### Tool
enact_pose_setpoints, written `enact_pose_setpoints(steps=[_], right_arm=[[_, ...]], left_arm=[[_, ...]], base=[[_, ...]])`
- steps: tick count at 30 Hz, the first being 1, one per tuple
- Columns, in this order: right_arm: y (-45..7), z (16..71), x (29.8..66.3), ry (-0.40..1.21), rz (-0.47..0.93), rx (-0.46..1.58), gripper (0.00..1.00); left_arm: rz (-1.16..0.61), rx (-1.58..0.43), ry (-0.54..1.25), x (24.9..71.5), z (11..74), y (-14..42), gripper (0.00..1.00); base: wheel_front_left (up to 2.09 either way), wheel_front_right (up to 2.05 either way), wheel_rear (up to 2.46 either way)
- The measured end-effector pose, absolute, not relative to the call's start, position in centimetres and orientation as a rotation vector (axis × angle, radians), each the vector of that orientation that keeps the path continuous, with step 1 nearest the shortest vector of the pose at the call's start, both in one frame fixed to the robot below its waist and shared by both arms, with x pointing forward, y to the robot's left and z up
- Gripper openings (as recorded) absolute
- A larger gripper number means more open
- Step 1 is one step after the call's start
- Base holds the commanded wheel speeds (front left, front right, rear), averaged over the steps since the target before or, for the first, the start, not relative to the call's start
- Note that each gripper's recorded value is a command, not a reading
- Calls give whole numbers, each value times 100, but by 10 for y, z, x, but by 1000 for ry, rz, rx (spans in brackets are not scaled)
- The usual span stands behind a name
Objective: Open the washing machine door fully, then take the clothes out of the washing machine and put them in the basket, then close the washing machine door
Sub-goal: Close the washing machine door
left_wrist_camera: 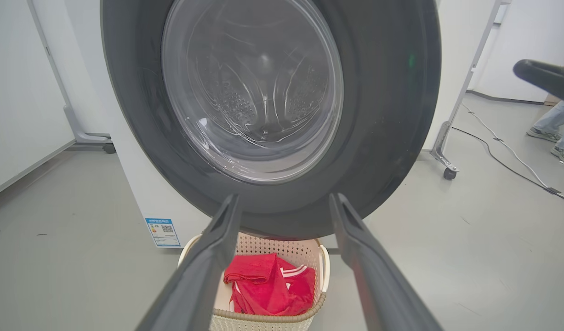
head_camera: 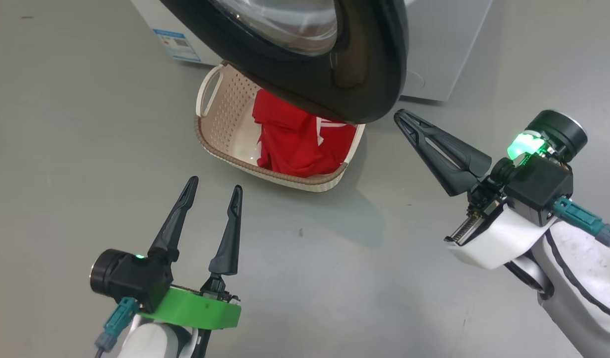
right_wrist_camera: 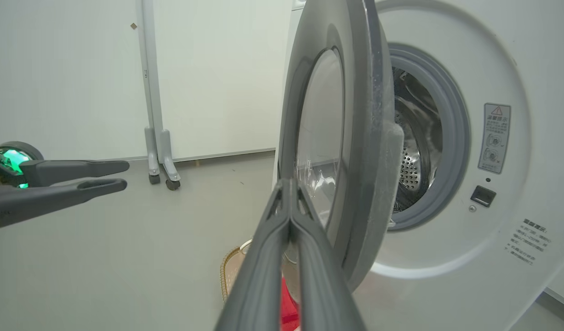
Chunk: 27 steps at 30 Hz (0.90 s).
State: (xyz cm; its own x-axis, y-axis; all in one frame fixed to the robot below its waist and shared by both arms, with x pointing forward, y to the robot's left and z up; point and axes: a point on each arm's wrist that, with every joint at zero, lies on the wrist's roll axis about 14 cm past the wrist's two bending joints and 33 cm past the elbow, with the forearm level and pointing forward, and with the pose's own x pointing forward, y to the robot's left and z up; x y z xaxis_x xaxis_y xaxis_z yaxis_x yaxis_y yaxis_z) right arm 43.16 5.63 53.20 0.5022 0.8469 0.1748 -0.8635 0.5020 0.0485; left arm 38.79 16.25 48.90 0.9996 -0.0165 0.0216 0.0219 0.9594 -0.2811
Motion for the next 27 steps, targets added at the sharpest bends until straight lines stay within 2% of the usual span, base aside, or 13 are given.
enact_pose_setpoints(steps=[20, 27], right_arm=[[95, 490, 497, -87, 1133, 174, 0], [95, 481, 523, -73, 1110, 202, 0]], left_arm=[[92, -293, 41, 395, 469, 188, 100], [122, -307, 63, 395, 462, 191, 100]], base=[[0, 0, 0], [0, 0, 0]])
